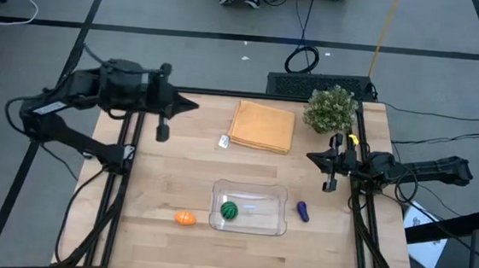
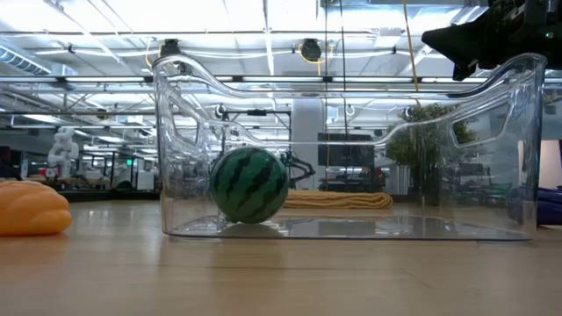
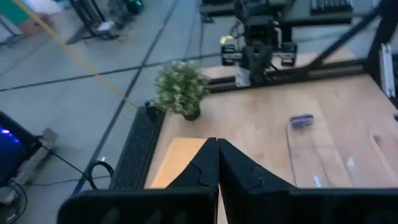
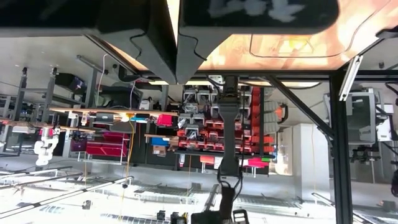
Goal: Pick and placing Produce into tupperware
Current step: Put the eggplant into the transparent bin
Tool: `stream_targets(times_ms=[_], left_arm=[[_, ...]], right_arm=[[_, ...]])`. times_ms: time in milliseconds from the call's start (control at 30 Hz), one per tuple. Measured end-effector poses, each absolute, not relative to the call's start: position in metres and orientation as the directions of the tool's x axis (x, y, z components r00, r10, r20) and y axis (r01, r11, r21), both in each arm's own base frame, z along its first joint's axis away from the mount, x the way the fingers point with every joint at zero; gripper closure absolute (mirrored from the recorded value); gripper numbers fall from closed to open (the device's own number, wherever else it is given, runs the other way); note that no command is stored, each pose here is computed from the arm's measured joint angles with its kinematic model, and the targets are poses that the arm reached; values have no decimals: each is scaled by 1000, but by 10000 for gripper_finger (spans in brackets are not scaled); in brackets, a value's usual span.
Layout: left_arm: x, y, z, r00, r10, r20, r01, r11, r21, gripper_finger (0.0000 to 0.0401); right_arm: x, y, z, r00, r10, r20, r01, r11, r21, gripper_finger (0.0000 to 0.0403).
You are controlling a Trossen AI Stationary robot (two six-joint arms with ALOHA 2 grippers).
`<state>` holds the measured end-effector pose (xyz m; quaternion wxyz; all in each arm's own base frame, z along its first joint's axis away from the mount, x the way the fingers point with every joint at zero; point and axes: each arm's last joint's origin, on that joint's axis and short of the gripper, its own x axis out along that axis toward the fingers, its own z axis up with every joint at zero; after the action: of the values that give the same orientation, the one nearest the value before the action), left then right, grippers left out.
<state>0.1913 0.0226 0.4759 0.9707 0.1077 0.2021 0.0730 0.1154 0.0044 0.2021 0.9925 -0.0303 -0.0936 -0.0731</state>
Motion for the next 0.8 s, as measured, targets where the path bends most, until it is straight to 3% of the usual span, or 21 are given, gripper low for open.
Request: stream_targets(times_ms=[467, 800], left_arm=[[150, 28, 404, 932, 246, -267, -250, 968, 19, 401], [157, 30, 368, 945, 269, -186, -267, 963, 35, 401]], right_arm=[[115, 4, 202, 972, -139, 191, 151, 988, -47, 403], [115, 4, 202, 972, -139, 191, 151, 987, -47, 403]])
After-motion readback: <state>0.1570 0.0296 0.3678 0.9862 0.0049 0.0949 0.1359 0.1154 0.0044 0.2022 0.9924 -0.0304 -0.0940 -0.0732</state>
